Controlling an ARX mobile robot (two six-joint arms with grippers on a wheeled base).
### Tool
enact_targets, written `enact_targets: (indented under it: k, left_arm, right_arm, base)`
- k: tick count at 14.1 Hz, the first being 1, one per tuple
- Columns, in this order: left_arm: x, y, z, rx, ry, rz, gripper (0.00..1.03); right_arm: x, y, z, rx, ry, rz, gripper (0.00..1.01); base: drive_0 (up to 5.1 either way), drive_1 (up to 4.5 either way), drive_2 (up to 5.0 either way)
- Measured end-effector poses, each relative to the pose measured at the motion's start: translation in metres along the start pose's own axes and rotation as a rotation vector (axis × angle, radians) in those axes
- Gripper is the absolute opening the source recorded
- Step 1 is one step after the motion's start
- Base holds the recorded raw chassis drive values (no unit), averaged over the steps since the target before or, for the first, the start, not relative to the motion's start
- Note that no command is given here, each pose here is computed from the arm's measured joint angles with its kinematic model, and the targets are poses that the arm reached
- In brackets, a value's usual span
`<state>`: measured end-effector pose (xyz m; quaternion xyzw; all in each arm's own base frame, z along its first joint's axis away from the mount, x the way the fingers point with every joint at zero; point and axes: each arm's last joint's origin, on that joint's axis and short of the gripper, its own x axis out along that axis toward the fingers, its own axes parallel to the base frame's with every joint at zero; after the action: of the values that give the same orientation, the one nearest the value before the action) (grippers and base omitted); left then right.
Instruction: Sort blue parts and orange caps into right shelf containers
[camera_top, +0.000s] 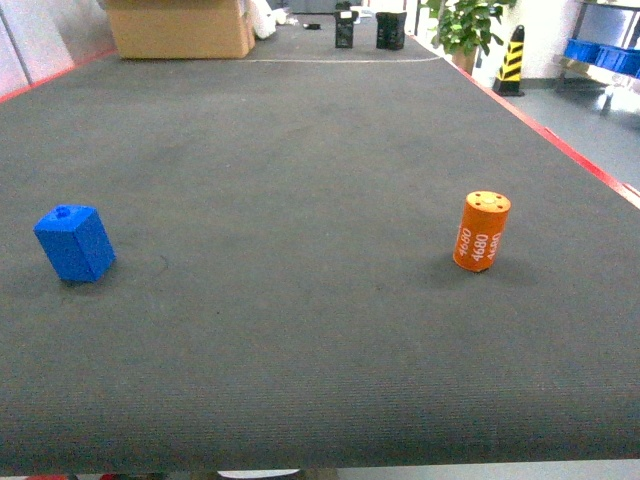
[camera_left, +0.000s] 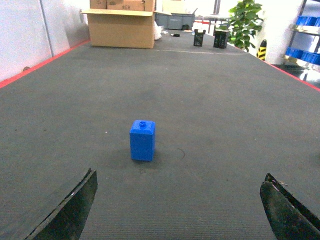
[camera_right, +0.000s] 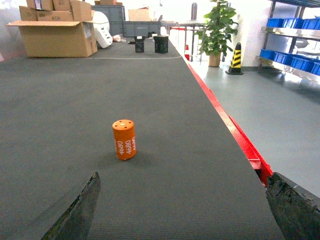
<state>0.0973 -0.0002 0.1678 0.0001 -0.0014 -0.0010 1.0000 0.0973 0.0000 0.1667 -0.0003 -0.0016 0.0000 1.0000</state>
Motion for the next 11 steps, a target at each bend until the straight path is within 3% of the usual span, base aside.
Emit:
enact_targets:
  k: [11]
  left_arm:
    - [0.0000,0.0000,0.0000,0.000,0.000,0.000,0.98]
  right_arm:
    - [0.0000,0.0000,0.0000,0.000,0.000,0.000,0.98]
  base:
    - [0.0,0.00,0.0]
